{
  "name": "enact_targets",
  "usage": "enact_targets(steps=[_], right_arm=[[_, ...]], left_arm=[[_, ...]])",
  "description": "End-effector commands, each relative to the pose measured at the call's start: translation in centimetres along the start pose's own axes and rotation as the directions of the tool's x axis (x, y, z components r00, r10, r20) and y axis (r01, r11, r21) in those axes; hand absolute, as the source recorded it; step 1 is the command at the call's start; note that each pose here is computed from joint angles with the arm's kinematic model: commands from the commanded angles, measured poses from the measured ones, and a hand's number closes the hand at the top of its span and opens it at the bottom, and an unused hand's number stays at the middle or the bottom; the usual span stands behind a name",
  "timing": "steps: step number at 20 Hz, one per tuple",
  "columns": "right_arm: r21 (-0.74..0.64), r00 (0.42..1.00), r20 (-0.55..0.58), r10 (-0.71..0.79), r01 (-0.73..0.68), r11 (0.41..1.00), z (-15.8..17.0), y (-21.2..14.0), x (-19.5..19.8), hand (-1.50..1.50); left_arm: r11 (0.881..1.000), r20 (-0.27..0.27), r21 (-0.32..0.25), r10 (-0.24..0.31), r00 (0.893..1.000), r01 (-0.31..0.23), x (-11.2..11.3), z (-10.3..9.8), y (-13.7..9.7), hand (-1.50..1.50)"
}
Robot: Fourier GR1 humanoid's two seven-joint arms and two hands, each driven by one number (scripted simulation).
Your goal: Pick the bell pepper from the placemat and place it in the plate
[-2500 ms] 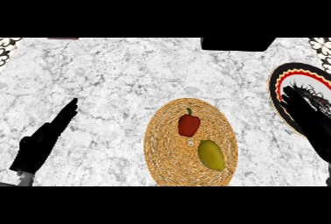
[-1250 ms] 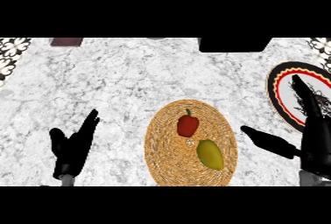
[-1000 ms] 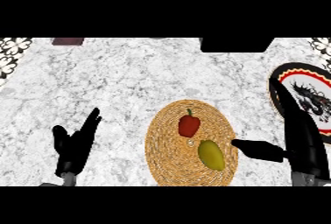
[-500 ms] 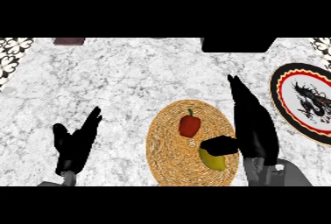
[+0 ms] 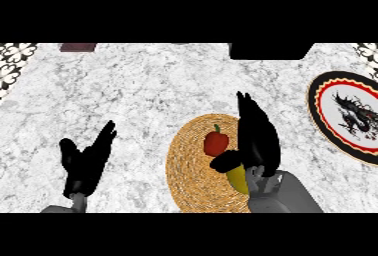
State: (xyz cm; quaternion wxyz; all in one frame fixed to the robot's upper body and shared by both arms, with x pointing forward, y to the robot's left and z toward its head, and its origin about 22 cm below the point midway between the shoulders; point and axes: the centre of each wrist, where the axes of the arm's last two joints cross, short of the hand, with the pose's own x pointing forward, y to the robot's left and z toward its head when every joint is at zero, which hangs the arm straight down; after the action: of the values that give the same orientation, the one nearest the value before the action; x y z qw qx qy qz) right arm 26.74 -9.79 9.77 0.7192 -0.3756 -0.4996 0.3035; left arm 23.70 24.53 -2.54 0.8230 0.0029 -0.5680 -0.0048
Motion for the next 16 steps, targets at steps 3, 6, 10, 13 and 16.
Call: enact_targets(steps=[3,6,10,13,16], right_arm=[[0.039,0.998,-0.069,-0.013,0.016,0.999,0.8,2.3,2.7,-1.50],[0.048,0.998,-0.068,-0.016,0.020,0.999,0.1,2.9,1.1,-1.50],[0.034,0.990,-0.120,0.070,-0.067,0.997,-0.5,2.5,2.4,-1.50],[0.037,0.978,-0.164,0.128,-0.124,0.992,-1.7,5.6,1.3,-1.50],[0.025,0.979,-0.159,0.128,-0.126,0.992,-1.7,5.3,0.5,-1.50]], left_arm=[[1.000,-0.029,0.013,0.025,0.999,-0.024,-1.2,-0.4,-0.1,0.00],[1.000,-0.013,0.000,0.012,1.000,-0.012,-0.6,0.7,0.4,0.00],[1.000,-0.019,0.011,0.018,1.000,-0.017,1.0,0.5,-0.8,0.00],[1.000,-0.016,-0.014,0.009,1.000,-0.009,0.9,0.8,-0.5,0.00],[1.000,-0.020,-0.003,0.002,1.000,-0.002,-1.4,0.8,-1.1,0.00]])
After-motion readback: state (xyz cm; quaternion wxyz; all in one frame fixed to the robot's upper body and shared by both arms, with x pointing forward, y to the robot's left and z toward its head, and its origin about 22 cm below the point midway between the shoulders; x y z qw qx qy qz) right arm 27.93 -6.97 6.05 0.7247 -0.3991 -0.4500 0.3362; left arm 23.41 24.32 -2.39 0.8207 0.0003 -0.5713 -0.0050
